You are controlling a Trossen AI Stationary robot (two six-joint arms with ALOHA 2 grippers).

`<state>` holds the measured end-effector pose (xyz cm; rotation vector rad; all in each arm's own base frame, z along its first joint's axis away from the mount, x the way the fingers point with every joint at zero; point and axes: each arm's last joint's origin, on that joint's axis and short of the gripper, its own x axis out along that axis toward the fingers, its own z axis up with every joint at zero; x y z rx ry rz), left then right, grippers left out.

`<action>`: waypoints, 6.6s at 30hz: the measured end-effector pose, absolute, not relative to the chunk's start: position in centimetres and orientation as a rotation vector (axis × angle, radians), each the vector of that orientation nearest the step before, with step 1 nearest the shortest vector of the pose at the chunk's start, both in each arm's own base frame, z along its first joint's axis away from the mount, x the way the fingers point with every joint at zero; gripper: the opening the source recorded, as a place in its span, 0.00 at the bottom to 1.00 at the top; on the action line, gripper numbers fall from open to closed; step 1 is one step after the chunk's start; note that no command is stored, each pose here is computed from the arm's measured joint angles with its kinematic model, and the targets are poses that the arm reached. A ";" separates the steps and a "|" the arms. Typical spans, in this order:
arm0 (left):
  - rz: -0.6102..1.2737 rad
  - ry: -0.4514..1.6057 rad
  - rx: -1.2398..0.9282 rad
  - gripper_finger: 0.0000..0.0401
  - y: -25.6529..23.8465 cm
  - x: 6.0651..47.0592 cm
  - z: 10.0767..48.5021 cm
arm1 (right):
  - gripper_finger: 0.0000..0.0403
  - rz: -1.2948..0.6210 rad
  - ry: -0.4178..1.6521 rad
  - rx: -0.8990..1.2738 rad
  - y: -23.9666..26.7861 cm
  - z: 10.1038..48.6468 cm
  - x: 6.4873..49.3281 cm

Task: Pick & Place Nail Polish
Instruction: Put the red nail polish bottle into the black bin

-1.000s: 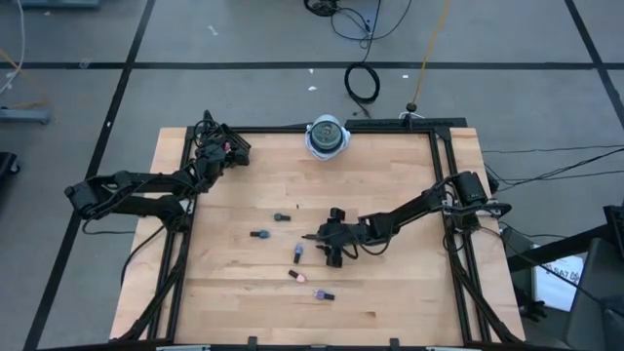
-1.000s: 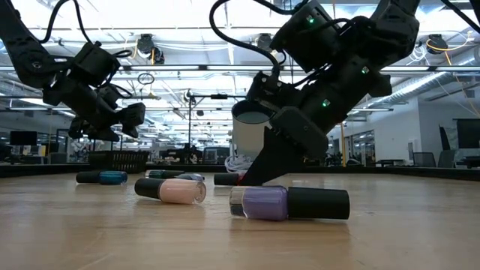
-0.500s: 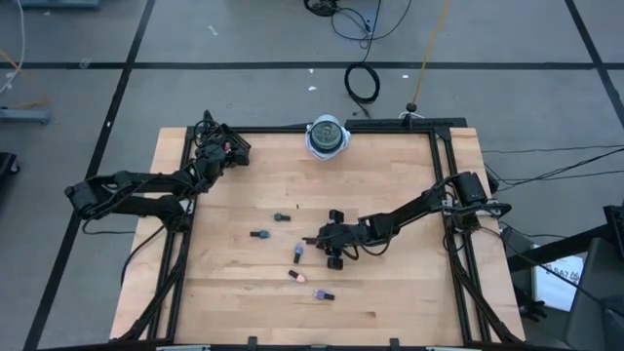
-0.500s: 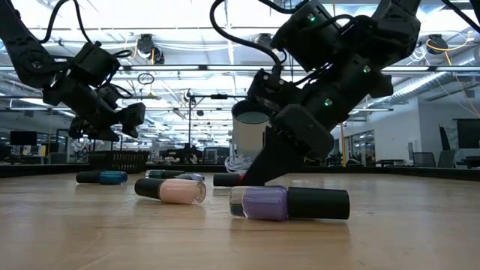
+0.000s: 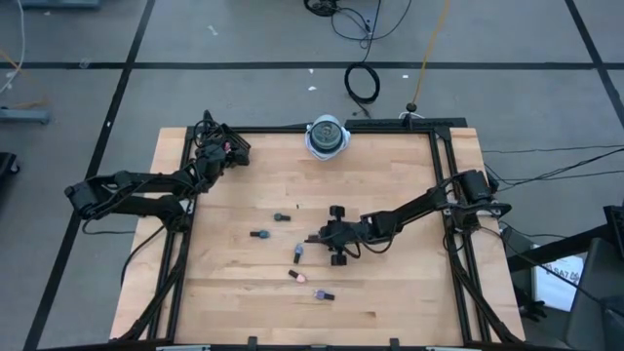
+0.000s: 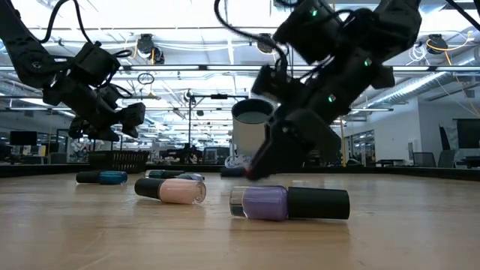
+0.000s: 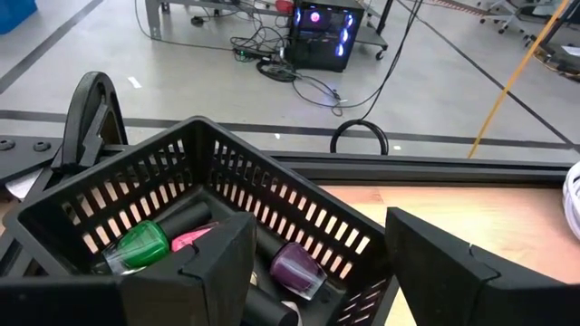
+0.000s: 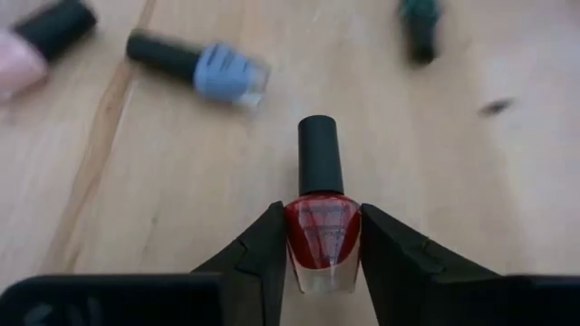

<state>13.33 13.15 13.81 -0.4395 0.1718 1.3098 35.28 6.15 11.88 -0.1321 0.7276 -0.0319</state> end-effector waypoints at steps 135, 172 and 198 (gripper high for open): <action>0.202 0.294 -0.583 0.60 9.2 29.6 17.3 | 0.26 -0.474 0.598 -0.701 0.3 15.2 34.5; 0.218 0.222 -0.601 0.60 5.2 31.0 18.1 | 0.26 -0.387 0.365 -0.745 0.2 17.3 35.5; 0.220 0.193 -0.617 0.60 5.5 32.8 17.2 | 0.26 -0.387 0.369 -0.749 0.2 17.2 35.5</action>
